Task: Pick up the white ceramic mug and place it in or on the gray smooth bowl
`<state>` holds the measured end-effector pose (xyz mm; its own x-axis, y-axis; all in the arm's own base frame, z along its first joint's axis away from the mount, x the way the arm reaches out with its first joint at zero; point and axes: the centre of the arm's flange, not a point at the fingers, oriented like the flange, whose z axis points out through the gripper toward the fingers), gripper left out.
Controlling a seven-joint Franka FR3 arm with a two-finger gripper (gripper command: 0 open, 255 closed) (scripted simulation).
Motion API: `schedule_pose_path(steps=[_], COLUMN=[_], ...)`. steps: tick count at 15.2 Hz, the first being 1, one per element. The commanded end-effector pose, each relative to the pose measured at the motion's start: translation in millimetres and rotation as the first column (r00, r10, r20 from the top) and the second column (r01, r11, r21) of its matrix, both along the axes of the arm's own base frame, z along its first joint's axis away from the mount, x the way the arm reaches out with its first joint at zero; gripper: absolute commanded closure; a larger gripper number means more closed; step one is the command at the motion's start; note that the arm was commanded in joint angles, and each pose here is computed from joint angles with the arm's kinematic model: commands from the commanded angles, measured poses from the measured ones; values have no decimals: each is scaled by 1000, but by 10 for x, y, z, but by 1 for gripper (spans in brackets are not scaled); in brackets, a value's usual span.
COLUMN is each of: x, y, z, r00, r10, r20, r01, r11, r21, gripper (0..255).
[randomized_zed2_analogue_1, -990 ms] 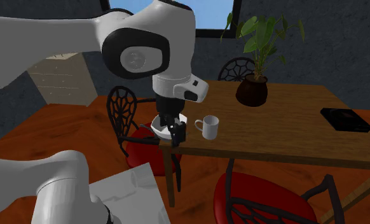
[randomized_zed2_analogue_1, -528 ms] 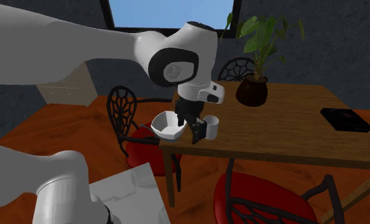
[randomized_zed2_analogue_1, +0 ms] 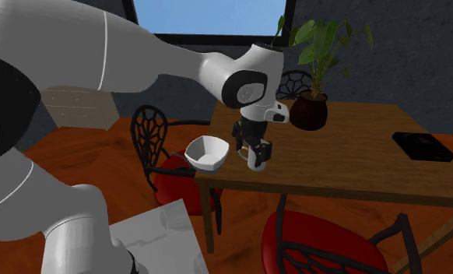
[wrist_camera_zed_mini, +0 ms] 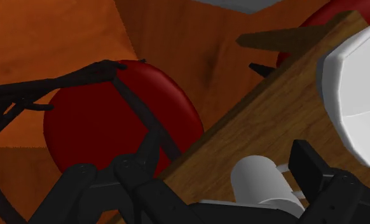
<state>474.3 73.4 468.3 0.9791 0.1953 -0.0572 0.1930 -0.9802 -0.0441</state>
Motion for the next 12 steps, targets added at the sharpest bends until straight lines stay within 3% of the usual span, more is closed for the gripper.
schedule_pose_path(steps=[1,12], x=[226,1332], y=[119,809], z=[-141,-791], r00=[1000,989], r10=[24,151], r20=[2,12], r01=[-24,-150], r11=[1000,988], r21=[-2,-17], gripper=[0,0])
